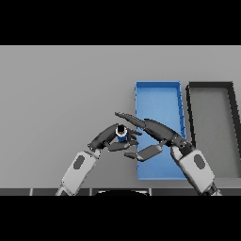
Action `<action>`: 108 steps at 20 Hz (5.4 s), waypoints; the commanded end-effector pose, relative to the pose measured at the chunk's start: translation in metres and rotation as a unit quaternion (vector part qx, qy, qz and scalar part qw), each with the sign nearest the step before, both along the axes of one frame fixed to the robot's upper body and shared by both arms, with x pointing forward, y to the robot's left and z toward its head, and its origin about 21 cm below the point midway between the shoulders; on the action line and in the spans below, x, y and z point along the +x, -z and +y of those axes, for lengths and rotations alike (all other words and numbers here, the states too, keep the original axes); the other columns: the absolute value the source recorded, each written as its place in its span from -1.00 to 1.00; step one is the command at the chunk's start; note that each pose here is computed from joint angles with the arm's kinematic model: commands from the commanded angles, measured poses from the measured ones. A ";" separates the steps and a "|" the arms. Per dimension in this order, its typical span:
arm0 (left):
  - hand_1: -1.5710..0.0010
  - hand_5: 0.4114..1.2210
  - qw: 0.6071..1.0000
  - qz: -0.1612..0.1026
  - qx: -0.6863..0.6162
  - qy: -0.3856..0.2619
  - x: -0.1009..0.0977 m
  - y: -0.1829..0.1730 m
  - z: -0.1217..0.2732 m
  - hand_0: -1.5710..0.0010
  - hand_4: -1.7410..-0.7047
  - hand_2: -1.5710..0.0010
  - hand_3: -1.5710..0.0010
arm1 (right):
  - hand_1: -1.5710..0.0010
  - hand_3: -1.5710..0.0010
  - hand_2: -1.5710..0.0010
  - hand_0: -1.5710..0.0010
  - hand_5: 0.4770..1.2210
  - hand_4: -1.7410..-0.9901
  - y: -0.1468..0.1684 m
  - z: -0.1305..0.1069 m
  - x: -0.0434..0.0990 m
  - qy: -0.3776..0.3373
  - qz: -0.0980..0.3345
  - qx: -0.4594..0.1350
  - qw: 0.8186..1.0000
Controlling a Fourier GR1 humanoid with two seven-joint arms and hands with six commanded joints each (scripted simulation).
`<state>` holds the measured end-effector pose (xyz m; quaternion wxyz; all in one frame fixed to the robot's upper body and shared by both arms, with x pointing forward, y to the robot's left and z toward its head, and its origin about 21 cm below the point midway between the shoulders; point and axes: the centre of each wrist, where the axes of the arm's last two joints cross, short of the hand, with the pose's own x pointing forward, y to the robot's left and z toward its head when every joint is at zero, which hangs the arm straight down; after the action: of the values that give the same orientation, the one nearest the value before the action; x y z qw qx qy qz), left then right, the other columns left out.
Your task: Pick up the blue pipe and place it into the blue bin.
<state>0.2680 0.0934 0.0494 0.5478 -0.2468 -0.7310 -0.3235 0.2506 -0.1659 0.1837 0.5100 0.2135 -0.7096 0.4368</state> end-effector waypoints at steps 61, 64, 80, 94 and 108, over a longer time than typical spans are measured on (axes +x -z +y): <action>1.00 -0.95 0.993 0.047 0.105 -0.016 0.000 0.001 0.014 1.00 0.63 1.00 1.00 | -1.00 -1.00 -1.00 -1.00 1.00 -1.00 -0.159 0.037 0.060 0.020 -0.030 0.165 0.986; 1.00 -0.98 0.993 0.042 0.105 -0.017 0.002 -0.001 0.015 1.00 0.64 1.00 1.00 | -1.00 -1.00 -1.00 -1.00 1.00 -1.00 -0.166 0.013 0.085 0.090 -0.018 0.161 0.983; 1.00 -0.96 0.993 0.045 0.110 -0.019 -0.004 0.005 0.020 1.00 0.66 1.00 1.00 | -1.00 -1.00 -1.00 -1.00 1.00 -1.00 -0.017 -0.103 0.092 0.337 0.144 0.074 0.928; 1.00 -0.97 0.992 0.043 0.114 -0.022 -0.005 0.002 0.017 1.00 0.67 1.00 1.00 | 0.13 0.49 0.13 0.05 1.00 -0.13 0.053 -0.099 0.068 0.483 0.304 -0.100 0.815; 1.00 -0.96 0.993 0.045 0.111 -0.018 -0.012 0.002 0.017 1.00 0.65 1.00 1.00 | 0.96 0.98 0.96 0.96 -0.31 0.87 0.062 -0.093 0.069 0.406 0.271 -0.292 0.822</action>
<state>0.2566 0.1101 0.0475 0.6090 -0.1858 -0.6703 -0.3812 0.3194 -0.2585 0.1212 0.8517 -0.1435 -0.4038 0.3016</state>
